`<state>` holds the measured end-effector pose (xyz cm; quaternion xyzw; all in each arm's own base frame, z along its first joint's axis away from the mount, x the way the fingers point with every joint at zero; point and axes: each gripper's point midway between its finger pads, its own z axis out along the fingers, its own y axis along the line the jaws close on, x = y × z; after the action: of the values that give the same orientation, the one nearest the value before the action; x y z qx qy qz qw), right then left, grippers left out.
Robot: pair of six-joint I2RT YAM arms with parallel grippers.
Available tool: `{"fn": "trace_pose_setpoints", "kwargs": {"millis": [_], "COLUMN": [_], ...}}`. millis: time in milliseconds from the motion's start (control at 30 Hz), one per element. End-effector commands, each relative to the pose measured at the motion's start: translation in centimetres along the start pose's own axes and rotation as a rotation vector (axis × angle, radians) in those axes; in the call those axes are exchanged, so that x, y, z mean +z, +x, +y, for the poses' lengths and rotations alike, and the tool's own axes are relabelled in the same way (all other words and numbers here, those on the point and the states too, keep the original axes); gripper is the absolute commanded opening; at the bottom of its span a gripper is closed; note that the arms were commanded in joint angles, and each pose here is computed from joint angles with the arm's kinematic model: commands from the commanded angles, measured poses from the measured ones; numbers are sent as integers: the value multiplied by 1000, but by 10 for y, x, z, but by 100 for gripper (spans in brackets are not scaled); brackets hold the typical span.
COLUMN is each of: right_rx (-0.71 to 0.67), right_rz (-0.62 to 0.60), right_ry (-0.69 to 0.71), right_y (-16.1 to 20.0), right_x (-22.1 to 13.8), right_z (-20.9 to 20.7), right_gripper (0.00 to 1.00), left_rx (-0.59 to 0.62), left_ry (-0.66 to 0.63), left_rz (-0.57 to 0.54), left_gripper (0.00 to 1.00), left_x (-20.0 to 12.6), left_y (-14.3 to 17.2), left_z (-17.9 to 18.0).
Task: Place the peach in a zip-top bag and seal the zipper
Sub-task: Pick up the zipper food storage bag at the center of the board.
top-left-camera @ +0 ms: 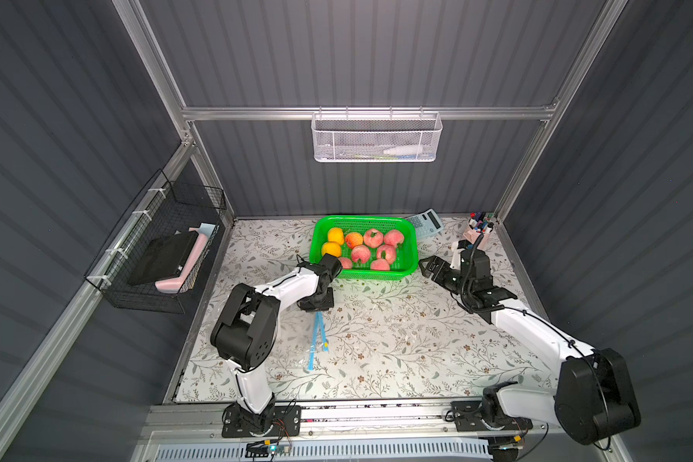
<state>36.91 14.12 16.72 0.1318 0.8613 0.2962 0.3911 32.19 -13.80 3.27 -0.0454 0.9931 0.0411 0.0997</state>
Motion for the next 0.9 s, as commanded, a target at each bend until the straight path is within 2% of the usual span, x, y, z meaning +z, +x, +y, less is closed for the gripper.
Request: {"fn": "trace_pose_setpoints", "kwargs": {"millis": [0,200,300,500,633,867], "right_rx": [15,21,19,7,2,-29], "right_rz": [3,9,11,28,67,197], "right_ry": [-12,-13,-21,-63,-109,-225], "right_y": [0,2,2,9,25,87], "right_x": [2,3,2,-2,-3,-6], "right_z": [2,2,4,17,35,92], "right_gripper": [92,91,90,89,88,85], "left_rx": [-4,0,3,23,70,98], "left_ry": [-11,-1,13,113,211,438], "left_rz": [-2,-2,-11,-32,-47,-101], "left_gripper": [25,6,0,0,0,0], "left_x": [-5,-6,-11,-37,-63,-110], "left_y": [-3,-3,-3,-1,6,21], "left_z": [1,0,-1,-9,-16,-34]}}
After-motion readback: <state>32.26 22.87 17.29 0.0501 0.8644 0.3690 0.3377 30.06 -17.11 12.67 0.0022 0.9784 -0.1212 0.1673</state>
